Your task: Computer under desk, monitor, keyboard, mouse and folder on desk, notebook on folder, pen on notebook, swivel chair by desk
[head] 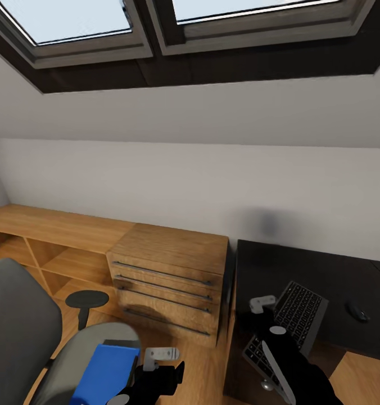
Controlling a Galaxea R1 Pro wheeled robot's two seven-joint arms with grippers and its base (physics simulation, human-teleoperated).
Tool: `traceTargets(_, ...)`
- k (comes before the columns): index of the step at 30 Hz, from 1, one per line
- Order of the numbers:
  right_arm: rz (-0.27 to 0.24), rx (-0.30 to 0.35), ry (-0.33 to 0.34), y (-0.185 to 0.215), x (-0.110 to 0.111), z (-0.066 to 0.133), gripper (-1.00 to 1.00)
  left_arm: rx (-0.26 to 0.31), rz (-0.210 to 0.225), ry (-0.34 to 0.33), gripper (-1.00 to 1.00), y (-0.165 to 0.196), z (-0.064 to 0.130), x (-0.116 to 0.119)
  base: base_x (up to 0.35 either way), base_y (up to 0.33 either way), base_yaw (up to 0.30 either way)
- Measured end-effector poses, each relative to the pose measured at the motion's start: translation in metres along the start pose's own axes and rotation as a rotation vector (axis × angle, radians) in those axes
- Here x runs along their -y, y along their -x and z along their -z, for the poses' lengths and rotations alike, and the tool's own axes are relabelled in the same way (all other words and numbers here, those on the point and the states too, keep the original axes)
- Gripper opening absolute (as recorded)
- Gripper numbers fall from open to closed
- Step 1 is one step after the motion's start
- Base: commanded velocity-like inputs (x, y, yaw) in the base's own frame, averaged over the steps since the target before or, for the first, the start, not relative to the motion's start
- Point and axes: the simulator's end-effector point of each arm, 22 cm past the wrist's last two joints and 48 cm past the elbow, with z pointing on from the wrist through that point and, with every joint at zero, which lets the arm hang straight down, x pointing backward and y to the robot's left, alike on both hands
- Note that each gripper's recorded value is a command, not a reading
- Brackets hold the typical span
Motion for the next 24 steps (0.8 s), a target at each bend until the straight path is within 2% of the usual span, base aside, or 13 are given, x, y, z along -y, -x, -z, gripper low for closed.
traceTargets(7,0.018,-0.069,-0.08,-0.018,0.015,0.0,1.0,-0.001,0.0,-0.002,1.0,0.0,0.0,0.0,0.0,0.0,0.0)
traceTargets(10,0.033,-0.082,-0.095,-0.022,0.015,0.001,1.0,-0.001,0.0,-0.002,1.0,0.0,0.0,0.0,0.0,0.0,0.0)
traceTargets(13,0.063,-0.088,-0.098,-0.023,0.008,0.001,1.0,-0.001,0.0,-0.002,1.0,0.0,0.0,0.001,0.0,0.0,0.0)
traceTargets(14,0.101,-0.088,-0.084,-0.024,-0.005,0.002,1.0,-0.001,0.0,-0.003,1.0,0.0,0.0,0.001,0.0,0.0,0.0)
traceTargets(15,0.114,-0.087,-0.079,-0.025,-0.01,0.003,1.0,-0.001,0.0,-0.003,1.0,0.0,0.0,0.001,0.0,0.0,0.0)
traceTargets(24,0.146,-0.094,-0.069,-0.029,-0.018,0.003,1.0,0.005,0.009,0.0,1.0,0.002,0.0,-0.001,0.0,0.0,0.0)
